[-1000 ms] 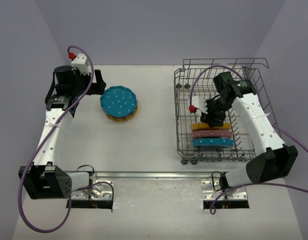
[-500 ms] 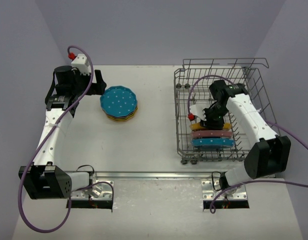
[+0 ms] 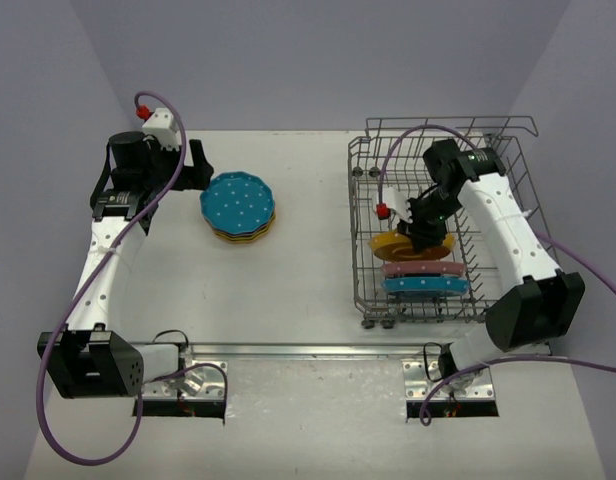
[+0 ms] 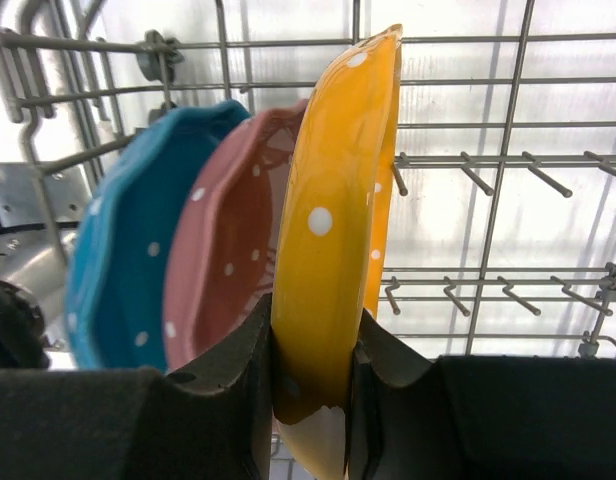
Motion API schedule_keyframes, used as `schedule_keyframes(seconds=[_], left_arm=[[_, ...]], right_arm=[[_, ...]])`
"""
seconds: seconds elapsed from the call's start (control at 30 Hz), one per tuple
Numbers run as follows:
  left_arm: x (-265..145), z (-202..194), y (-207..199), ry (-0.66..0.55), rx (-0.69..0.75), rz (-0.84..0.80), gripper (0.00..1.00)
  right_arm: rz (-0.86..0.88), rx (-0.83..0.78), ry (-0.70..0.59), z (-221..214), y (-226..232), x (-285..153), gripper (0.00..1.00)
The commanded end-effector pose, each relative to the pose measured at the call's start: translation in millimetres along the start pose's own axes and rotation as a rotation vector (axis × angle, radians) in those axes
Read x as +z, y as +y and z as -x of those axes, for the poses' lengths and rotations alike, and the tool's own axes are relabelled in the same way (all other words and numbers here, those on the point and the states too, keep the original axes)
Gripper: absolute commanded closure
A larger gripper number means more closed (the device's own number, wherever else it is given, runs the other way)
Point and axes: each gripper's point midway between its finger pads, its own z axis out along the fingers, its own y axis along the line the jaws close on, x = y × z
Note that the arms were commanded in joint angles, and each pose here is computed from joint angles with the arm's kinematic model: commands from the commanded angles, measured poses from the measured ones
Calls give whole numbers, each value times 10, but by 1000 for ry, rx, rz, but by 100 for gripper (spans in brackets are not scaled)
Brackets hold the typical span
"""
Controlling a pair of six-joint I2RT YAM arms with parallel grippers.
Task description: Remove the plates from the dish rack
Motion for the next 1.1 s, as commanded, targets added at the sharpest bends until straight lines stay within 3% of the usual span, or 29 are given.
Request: schedule_keyframes(seconds=[0.0, 0.27, 0.33, 0.4, 0.63, 0.7, 0.83, 1.07], left_arm=[[-8, 105, -37, -35, -18, -17, 12], [-27, 113, -54, -33, -25, -22, 10], [-43, 145, -75, -38, -36, -29, 0], [-56, 179, -143, -39, -47, -63, 0], [-198, 349, -608, -35, -145, -303, 0], [-320, 395, -856, -24, -177, -444, 0], [-556, 430, -1174, -6, -182, -652, 0], [-706, 334, -1287, 40, -148, -739, 0]], right_arm=[[-115, -51, -135, 382, 64, -501, 100], [-255, -106, -268, 768, -2, -987, 100], [-323, -132, -290, 873, -46, -1203, 100], [-368, -155, -309, 953, -73, -1356, 100], [-611, -200, -388, 1189, -296, -1824, 100], [-836, -297, -443, 1342, -500, -2068, 100], [-1025, -498, -414, 1559, -421, -1868, 100], [-1311, -706, -407, 2065, -420, -1889, 100]])
